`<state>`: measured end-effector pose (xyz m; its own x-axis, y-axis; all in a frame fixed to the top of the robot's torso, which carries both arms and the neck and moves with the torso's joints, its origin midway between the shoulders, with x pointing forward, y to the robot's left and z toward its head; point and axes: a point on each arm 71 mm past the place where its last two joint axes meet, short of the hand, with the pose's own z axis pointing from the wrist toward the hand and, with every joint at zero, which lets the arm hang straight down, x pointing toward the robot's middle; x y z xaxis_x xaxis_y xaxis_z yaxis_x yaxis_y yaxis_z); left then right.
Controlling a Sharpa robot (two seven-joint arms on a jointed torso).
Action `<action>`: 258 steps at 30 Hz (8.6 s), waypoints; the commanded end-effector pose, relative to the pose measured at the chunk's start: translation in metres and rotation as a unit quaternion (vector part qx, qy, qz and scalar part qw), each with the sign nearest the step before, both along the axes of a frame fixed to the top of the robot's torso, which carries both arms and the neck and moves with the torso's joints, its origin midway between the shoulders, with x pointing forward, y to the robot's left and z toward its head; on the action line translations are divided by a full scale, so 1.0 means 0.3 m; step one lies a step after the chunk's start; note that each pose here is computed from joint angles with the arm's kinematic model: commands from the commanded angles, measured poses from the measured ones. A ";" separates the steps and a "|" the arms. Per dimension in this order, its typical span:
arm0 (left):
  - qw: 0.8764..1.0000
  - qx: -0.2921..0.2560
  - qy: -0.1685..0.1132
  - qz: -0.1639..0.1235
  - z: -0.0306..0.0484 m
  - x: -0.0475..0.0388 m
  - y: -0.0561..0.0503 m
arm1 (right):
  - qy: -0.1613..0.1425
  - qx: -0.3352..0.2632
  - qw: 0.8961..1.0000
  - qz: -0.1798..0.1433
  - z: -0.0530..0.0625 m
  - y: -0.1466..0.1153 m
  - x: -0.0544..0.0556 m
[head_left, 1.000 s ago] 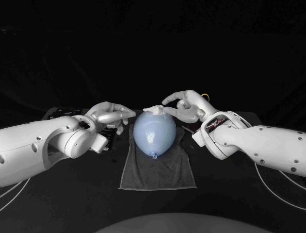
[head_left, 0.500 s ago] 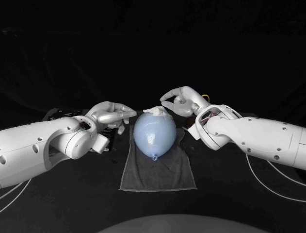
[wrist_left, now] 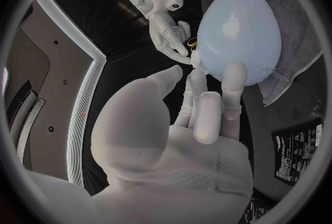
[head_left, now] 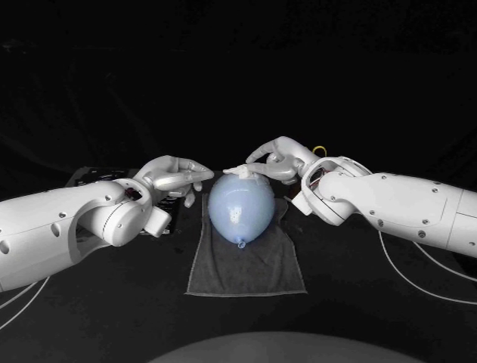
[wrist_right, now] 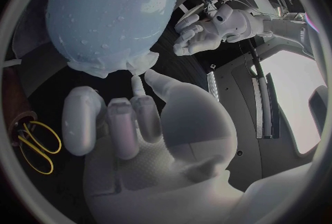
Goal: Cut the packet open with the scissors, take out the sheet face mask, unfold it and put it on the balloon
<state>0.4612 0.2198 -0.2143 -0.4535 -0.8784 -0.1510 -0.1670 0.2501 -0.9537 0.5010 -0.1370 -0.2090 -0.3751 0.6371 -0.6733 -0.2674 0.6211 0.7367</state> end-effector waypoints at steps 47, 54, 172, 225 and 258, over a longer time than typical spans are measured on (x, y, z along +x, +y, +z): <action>1.000 -0.007 0.000 -0.005 0.004 -0.001 -0.007 | 0.001 0.059 0.998 0.020 0.026 0.025 -0.016; 1.000 -0.009 0.000 -0.005 0.005 -0.001 -0.005 | 0.001 0.067 0.997 0.033 0.036 0.026 -0.054; 1.000 -0.021 -0.016 -0.013 0.013 0.000 -0.010 | -0.051 0.007 0.996 0.075 0.055 0.036 -0.182; 0.955 0.204 -0.199 -0.083 -0.033 0.013 -0.160 | -0.230 -0.128 0.943 0.202 -0.018 0.059 -0.418; 0.953 0.235 -0.182 -0.066 -0.048 0.015 -0.160 | -0.197 -0.081 0.960 0.183 -0.105 0.043 -0.478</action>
<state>0.4668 0.1724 -0.2273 -0.3929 -0.6092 -0.6889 0.2228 0.6637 -0.7140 0.3568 -0.1224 -0.2423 -0.2522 0.3457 -0.9038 -0.7347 0.5395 0.4113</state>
